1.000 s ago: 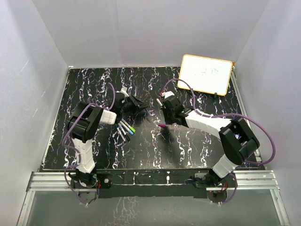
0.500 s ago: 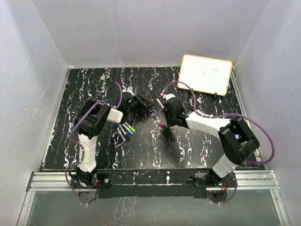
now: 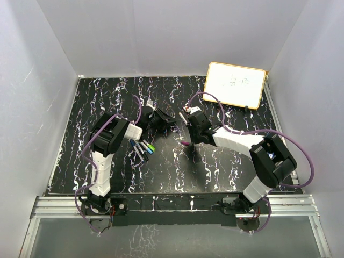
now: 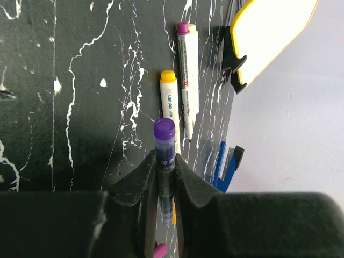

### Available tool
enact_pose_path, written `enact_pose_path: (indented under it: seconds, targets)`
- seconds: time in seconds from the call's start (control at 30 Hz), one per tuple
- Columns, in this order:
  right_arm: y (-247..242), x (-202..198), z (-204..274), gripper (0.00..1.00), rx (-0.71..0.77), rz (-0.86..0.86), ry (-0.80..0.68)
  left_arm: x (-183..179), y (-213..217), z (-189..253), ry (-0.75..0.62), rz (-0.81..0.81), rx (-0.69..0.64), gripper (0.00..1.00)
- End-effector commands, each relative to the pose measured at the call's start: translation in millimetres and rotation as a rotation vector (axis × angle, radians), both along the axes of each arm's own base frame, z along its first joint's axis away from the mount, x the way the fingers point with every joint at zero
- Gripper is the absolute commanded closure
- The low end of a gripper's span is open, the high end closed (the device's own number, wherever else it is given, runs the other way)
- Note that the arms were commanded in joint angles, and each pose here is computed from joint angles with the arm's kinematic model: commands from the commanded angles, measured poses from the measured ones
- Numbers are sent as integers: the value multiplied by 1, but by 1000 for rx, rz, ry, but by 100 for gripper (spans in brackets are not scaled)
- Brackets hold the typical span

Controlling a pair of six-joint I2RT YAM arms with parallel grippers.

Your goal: Open the pen caps

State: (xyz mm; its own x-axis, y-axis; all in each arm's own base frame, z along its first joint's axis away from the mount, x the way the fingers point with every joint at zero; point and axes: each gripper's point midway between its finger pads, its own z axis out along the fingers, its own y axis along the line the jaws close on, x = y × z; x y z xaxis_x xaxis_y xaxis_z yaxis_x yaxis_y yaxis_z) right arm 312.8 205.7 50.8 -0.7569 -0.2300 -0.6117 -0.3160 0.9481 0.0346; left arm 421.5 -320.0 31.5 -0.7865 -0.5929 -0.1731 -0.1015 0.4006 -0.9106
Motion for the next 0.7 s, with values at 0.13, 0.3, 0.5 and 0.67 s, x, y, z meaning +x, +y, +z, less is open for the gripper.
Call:
enact_pose_path:
  seconds: [0.13, 0.3, 0.5, 0.67]
  targets:
    - [4, 9, 14, 100, 36, -7, -52, 5, -9, 9, -22, -20, -22, 77]
    - [3, 9, 11, 100, 33, -8, -48, 3, -9, 12, -24, -25, -24, 73]
    - [3, 10, 5, 100, 27, -15, -42, 2, -8, 36, -65, -24, -49, 71]
    - [4, 13, -1, 100, 22, -19, -33, 0, -2, 86, -165, -19, -33, 70]
